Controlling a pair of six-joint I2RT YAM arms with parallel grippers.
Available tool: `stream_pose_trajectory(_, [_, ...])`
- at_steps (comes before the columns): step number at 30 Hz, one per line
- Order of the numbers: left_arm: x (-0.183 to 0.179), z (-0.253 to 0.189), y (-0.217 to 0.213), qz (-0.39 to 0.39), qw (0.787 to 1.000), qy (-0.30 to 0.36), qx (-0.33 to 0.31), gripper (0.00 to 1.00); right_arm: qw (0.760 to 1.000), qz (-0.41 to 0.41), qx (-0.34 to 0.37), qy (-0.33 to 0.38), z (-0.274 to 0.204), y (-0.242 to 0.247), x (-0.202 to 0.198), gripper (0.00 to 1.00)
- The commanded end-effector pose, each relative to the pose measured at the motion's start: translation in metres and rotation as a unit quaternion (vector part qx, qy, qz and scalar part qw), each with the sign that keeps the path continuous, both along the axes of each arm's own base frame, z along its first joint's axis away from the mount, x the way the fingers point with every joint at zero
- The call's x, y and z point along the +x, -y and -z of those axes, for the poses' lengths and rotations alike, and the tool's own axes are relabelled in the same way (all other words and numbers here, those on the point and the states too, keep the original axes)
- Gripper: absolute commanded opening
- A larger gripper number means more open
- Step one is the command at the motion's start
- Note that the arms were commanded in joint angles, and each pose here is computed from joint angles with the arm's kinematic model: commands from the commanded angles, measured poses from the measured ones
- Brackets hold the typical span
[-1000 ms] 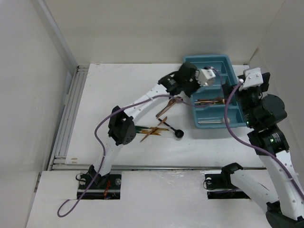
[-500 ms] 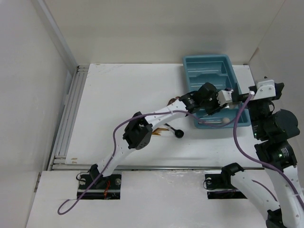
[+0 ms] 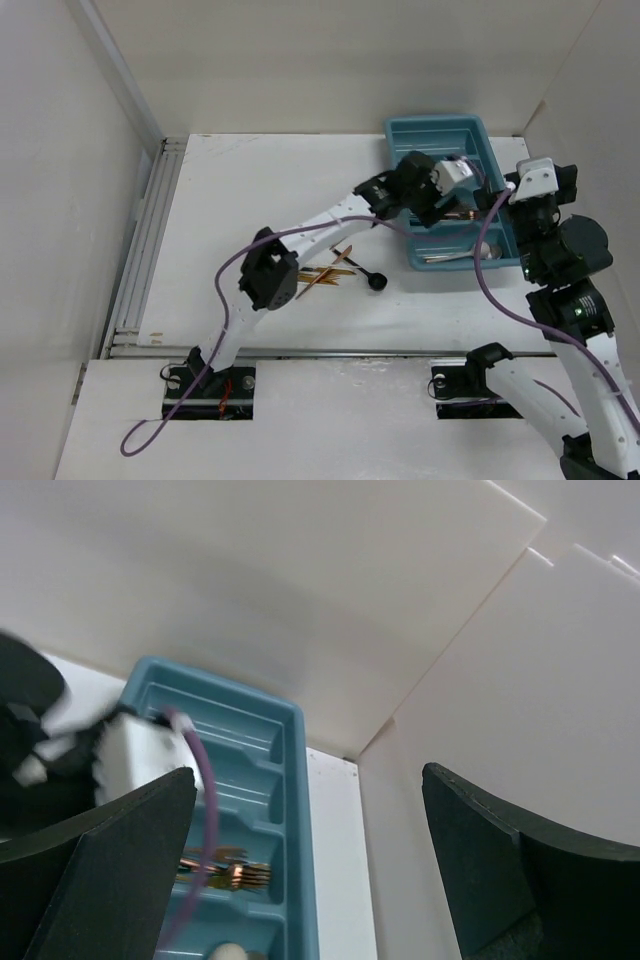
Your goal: Sort the eating utensils into containers
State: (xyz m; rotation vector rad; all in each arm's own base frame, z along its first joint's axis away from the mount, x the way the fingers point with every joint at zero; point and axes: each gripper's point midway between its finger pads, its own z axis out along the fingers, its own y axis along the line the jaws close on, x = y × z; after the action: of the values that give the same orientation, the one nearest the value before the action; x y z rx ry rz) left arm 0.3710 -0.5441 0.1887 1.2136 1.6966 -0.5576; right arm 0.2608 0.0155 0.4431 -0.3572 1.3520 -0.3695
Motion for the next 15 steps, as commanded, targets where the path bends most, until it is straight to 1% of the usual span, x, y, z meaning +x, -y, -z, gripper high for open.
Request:
stream_pose_trajectory(1, [0.046,-0.044,-0.103,-0.115,0.993,-0.012,0.015,0.76,0.999,-0.022,0.017,0.02,-0.01,-0.01,0.002,0.99])
stream_pose_trajectory(2, [0.048,-0.029,-0.12,-0.128,0.991,-0.03,0.032,0.74,0.999,-0.023,0.02,0.015,-0.008,-0.011,0.005,0.99])
stream_pose_trajectory(3, [0.05,-0.005,-0.148,-0.145,0.986,-0.059,0.056,0.73,0.999,-0.028,0.019,0.014,-0.007,-0.014,0.009,0.99])
stream_pose_trajectory(7, [0.048,0.046,-0.188,-0.161,0.976,-0.104,0.101,0.71,0.999,-0.03,0.028,0.005,-0.002,-0.018,0.017,0.99])
stream_pose_trajectory(8, [0.048,0.046,-0.188,-0.161,0.976,-0.104,0.101,0.68,0.999,-0.034,0.026,-0.001,0.001,-0.021,0.021,0.99])
stream_pose_trajectory(10, [0.041,0.074,-0.186,-0.136,0.975,-0.126,0.123,0.6,0.999,-0.035,0.031,-0.002,-0.001,-0.022,0.023,0.99])
stream_pose_trajectory(11, [0.035,0.08,-0.183,-0.122,0.975,-0.14,0.123,0.55,0.999,-0.035,0.031,-0.002,-0.001,-0.022,0.023,0.99])
stream_pose_trajectory(12, [0.033,0.084,-0.181,-0.117,0.975,-0.146,0.124,0.44,0.999,-0.036,0.034,-0.006,0.002,-0.023,0.026,0.99])
stream_pose_trajectory(15, [0.031,0.095,-0.176,-0.096,0.976,-0.151,0.127,0.35,0.999,-0.036,0.035,-0.002,-0.002,-0.023,0.025,0.99])
